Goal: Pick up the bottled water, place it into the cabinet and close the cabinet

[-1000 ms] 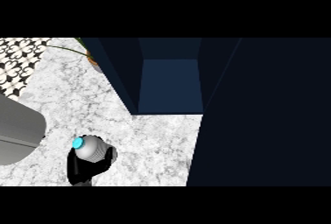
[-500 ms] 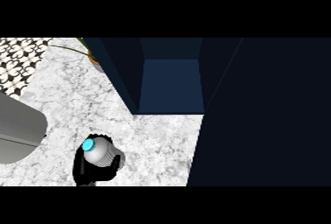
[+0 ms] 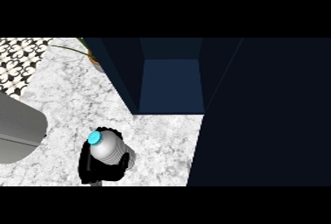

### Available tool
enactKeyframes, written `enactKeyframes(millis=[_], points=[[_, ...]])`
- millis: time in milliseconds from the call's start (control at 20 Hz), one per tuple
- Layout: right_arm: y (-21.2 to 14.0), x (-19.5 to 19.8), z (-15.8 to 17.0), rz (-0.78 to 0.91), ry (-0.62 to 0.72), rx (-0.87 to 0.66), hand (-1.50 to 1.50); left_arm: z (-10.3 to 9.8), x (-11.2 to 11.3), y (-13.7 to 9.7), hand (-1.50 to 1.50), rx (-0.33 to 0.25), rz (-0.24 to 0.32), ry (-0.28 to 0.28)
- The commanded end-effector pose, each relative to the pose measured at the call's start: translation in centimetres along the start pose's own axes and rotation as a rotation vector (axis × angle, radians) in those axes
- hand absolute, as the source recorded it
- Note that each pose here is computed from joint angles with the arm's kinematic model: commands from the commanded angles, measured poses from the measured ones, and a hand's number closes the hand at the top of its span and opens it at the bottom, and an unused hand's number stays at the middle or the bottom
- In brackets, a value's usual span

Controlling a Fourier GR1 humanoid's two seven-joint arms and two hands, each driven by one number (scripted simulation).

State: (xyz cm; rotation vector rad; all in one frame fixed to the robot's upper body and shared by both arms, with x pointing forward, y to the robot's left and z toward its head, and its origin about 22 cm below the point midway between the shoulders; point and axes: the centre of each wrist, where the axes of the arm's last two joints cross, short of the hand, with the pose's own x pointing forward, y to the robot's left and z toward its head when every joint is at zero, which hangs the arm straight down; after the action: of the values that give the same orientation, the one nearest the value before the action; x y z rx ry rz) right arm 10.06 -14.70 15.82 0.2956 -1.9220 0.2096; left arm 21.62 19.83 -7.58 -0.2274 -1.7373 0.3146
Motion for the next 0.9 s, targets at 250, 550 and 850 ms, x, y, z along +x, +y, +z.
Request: enactKeyframes(millis=[250, 550, 850], points=[[-0.1, 1.7, 1.1, 0.028, -0.055, -0.028, -1.50, -1.4, 4.4, -5.6, 1.50, -0.027, -0.023, -0.047], [-1.1, 1.7, 0.3, 0.045, -0.070, -0.024, -1.50, -3.0, 5.2, -9.4, 1.50, -0.073, -0.033, -0.051], [-1.0, 1.6, 0.6, 0.037, -0.061, -0.020, -1.50, -6.8, 6.5, -11.4, 1.50, -0.063, -0.073, -0.082]])
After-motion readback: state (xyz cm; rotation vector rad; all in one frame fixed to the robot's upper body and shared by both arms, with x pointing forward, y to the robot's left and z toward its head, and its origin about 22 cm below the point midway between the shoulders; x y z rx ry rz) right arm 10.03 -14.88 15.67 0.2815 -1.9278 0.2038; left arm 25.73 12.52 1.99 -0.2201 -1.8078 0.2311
